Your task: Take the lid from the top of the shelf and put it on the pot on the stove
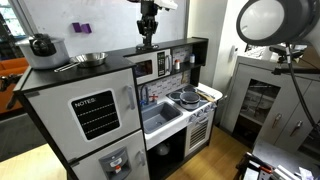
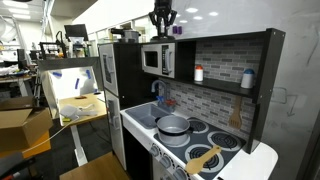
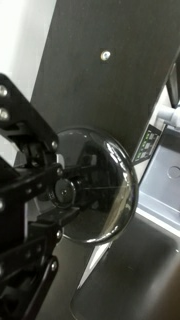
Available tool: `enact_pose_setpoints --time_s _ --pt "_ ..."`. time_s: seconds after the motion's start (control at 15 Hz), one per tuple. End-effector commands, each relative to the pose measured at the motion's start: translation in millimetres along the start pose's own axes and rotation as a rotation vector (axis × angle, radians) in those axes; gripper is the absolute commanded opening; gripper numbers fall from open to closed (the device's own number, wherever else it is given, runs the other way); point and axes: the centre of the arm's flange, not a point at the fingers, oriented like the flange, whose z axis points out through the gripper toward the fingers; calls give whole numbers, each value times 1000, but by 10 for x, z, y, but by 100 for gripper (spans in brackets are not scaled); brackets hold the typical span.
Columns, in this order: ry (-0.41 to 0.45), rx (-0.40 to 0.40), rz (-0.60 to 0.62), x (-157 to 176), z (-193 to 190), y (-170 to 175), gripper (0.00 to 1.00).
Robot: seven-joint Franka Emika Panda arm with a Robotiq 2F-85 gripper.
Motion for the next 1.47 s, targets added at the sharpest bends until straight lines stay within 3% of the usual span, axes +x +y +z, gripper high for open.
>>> enact_pose_setpoints --time_s 0.0,0.47,1.4 --pt "-10 -29 60 -67 -246 18 8" --pt "27 -65 181 -481 -624 -53 8" --pt "-99 15 476 -1246 -300 -152 8"
